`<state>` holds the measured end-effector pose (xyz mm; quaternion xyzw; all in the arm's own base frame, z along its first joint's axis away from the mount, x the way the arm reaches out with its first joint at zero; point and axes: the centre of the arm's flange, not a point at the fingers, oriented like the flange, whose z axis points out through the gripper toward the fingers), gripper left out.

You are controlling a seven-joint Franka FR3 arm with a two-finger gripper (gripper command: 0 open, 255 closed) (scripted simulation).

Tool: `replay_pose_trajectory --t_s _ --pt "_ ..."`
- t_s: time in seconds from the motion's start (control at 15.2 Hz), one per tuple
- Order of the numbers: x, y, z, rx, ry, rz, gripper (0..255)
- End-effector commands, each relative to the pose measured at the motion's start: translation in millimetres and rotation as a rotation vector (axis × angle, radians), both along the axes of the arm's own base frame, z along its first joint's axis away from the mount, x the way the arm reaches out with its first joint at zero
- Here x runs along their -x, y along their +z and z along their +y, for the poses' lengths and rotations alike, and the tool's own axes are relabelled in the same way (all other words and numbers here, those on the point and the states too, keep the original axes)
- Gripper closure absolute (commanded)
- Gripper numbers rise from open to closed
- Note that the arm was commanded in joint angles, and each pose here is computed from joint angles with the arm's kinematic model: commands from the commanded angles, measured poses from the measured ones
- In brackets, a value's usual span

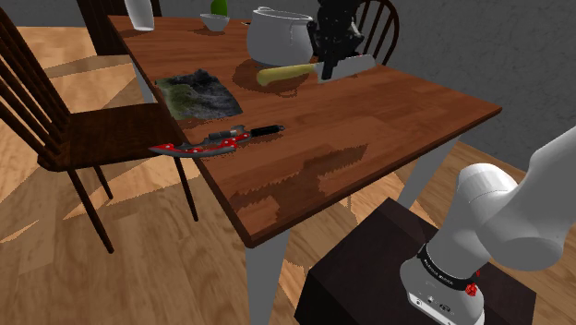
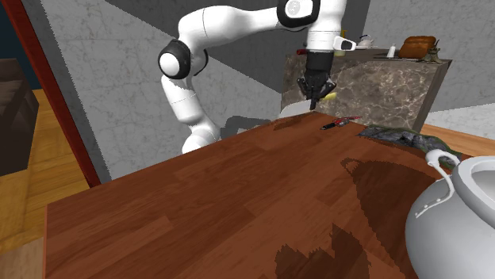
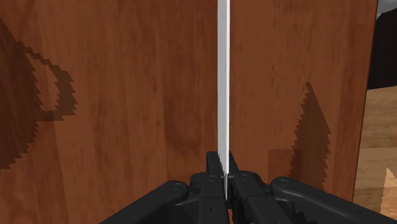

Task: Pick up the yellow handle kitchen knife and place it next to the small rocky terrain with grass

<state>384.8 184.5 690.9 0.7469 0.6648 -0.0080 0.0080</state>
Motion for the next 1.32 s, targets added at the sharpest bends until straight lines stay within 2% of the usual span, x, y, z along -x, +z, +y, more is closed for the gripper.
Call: replay_pose_trajectory --t_s 0.0,0.92,1.25 --pt "0.4 -11.2 0.3 0.000 0.000 0.000 255" --pt "0.4 -87.0 0.3 0.000 0.000 0.000 255" --pt "0.4 -87.0 0.3 0.000 0.000 0.000 255"
